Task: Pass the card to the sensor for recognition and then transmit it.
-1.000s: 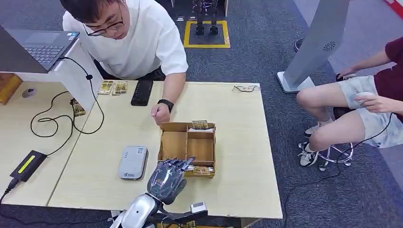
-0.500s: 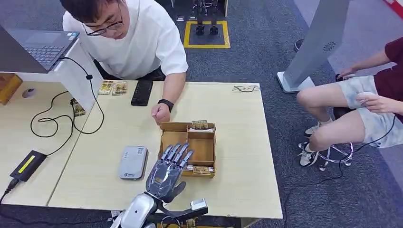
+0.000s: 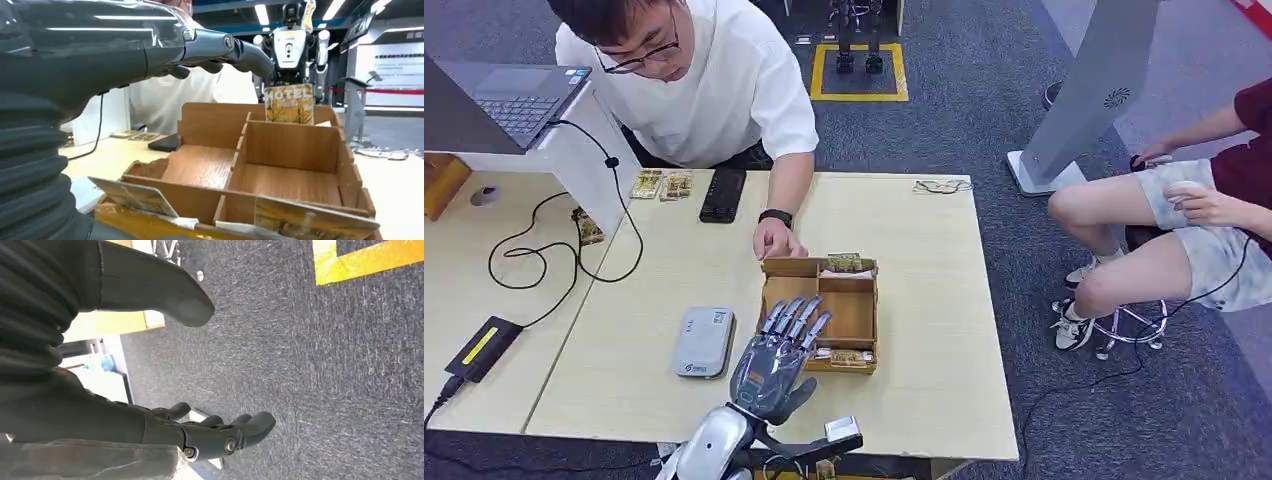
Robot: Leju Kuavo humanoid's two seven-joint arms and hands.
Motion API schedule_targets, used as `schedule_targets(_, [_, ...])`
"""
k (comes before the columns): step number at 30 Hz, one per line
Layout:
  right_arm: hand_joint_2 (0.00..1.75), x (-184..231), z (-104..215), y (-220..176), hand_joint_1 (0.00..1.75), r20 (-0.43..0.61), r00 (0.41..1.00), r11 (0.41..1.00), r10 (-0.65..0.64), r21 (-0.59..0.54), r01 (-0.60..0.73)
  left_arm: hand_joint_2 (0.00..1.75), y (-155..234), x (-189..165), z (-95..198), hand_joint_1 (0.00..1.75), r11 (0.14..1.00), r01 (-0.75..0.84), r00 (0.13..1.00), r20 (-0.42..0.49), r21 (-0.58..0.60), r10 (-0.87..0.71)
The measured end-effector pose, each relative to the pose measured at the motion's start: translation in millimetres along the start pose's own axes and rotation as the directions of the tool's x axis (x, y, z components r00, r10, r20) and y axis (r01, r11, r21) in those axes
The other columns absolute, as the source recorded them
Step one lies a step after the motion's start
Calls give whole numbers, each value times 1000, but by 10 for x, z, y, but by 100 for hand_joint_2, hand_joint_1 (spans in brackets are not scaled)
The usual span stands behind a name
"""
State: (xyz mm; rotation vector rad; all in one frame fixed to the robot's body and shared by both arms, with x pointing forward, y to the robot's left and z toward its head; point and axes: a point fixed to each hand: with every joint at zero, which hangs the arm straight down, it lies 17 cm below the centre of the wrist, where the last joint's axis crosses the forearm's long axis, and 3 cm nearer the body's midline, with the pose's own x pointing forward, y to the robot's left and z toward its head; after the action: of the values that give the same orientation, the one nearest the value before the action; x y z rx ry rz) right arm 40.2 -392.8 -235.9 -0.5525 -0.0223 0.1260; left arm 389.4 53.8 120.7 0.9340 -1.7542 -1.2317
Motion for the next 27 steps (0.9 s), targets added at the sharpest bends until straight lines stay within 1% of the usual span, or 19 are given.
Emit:
schedule_targets(9, [175, 18, 1, -5, 0, 4, 1000, 1000, 4, -1, -4, 175, 25, 33, -9, 0, 1000, -5, 1000, 13, 11, 4])
schedule_targets(15, [175, 44, 4, -1, 0, 11, 1000, 1000, 10, 1, -10, 175, 108, 83, -102, 0, 999, -22, 999, 24, 31, 21])
schedule_targets(22, [175, 69, 6, 0, 0, 17, 1000, 1000, 14, 1, -14, 175, 145, 118, -146, 2, 999, -37, 999, 32, 40, 36])
schedule_targets(23, [175, 71, 6, 0, 0, 17, 1000, 1000, 15, 1, -15, 175, 148, 127, -150, 45, 998, -42, 999, 37, 40, 40])
schedule_targets(24, [175, 74, 6, 0, 0, 18, 1000, 1000, 15, 1, -15, 175, 152, 131, -156, 169, 998, -43, 998, 39, 41, 41])
schedule_targets(25, [175, 76, 7, 0, 0, 19, 1000, 1000, 15, 1, -15, 175, 157, 136, -165, 175, 998, -44, 998, 41, 42, 42])
schedule_targets(27, [175, 79, 7, 0, 0, 19, 1000, 1000, 16, 1, -16, 175, 175, 140, -188, 175, 998, -47, 998, 42, 46, 45])
